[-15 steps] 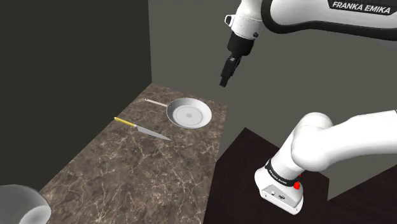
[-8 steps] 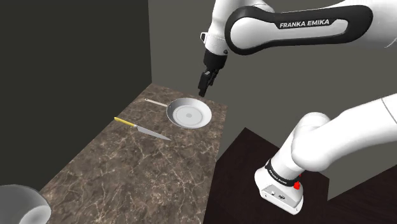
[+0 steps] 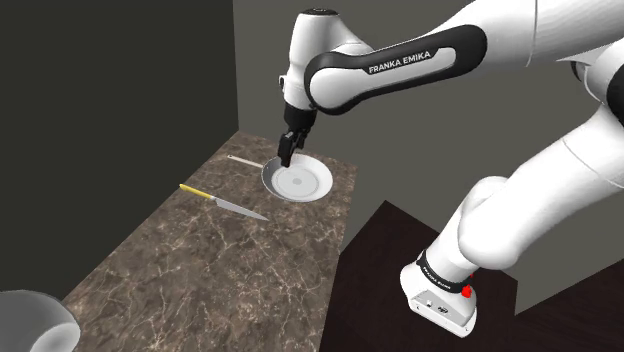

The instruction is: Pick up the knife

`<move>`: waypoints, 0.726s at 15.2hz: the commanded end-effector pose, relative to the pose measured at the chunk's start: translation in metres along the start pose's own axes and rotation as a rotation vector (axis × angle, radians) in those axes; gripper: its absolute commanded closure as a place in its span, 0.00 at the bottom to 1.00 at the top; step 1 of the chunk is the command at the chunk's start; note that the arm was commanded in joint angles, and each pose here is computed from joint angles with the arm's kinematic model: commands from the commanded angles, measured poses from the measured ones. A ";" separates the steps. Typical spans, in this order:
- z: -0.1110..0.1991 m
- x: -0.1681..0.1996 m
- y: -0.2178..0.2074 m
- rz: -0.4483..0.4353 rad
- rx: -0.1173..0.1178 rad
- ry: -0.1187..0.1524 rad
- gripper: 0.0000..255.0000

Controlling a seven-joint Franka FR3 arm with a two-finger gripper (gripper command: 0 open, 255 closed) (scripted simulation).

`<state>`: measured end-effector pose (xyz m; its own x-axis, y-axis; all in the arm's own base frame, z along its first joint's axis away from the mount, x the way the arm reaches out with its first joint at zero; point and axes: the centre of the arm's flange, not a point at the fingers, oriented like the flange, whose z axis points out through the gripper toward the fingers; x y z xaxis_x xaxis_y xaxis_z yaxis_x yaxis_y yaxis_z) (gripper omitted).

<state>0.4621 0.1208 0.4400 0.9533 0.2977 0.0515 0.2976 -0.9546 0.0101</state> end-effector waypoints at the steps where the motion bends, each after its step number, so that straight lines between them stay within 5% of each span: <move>1: 0.022 0.020 -0.005 -0.009 0.002 -0.002 0.00; 11: 0.119 0.108 -0.029 -0.052 0.007 -0.016 0.00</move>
<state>0.5547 0.1735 0.3369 0.9388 0.3425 0.0364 0.3425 -0.9395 0.0054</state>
